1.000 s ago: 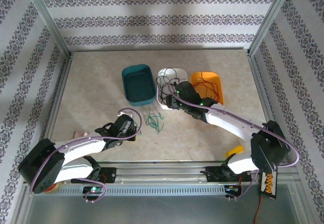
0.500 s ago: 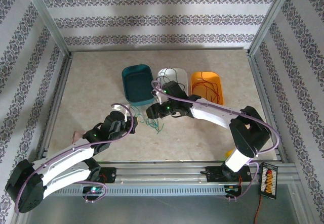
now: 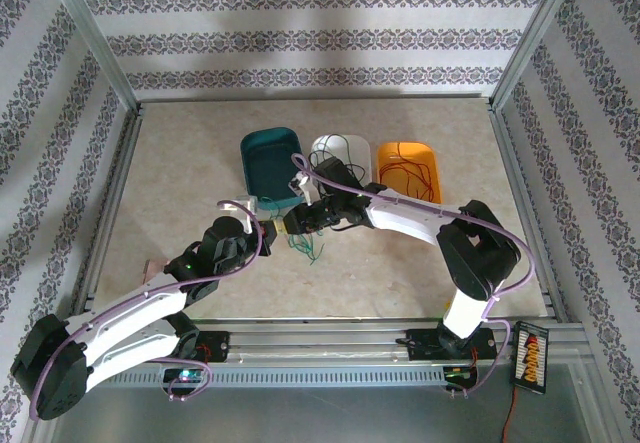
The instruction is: Untangle the cables
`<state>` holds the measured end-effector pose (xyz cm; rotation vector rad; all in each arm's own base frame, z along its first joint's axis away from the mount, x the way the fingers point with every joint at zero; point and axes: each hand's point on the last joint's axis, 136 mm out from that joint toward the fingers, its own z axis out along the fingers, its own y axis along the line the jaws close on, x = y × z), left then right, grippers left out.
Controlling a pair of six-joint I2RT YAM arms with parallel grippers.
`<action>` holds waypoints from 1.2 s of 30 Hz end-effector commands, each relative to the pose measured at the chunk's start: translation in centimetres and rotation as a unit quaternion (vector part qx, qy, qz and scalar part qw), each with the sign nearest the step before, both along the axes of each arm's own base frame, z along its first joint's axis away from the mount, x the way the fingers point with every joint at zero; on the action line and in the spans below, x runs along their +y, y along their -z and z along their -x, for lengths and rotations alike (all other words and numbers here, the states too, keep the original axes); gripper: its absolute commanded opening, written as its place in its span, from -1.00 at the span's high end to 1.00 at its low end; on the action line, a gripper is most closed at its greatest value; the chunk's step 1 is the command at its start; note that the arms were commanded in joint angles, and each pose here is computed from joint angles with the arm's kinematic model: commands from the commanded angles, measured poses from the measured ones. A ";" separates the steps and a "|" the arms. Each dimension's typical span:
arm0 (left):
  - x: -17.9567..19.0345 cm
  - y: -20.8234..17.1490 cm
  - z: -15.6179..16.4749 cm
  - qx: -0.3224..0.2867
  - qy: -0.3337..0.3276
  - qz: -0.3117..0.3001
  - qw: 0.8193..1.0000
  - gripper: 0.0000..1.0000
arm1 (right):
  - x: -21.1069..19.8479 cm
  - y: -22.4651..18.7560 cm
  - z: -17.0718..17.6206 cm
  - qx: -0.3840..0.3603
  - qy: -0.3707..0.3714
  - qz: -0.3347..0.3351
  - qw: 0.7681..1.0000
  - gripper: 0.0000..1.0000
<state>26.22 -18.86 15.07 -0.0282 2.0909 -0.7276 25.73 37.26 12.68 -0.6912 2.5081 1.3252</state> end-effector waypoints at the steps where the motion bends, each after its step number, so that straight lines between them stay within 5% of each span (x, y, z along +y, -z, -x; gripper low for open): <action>1: -0.2 -1.4 -0.5 -0.017 -0.011 0.018 1.000 1.00 | -0.4 -0.9 -1.5 -0.014 0.022 -0.009 1.000 0.87; 11: 3.0 1.2 -1.0 0.038 -0.102 -0.009 0.994 1.00 | -9.9 -1.3 -7.5 -0.067 0.225 0.043 0.971 1.00; 20: 2.8 2.1 -1.5 0.062 -0.095 -0.003 0.994 1.00 | -18.6 -2.5 -10.2 -0.080 0.375 0.051 0.922 1.00; 36: -1.9 -1.0 -3.0 0.026 -0.003 0.047 0.999 1.00 | -7.6 -4.4 -7.0 -0.112 0.211 0.019 0.971 0.96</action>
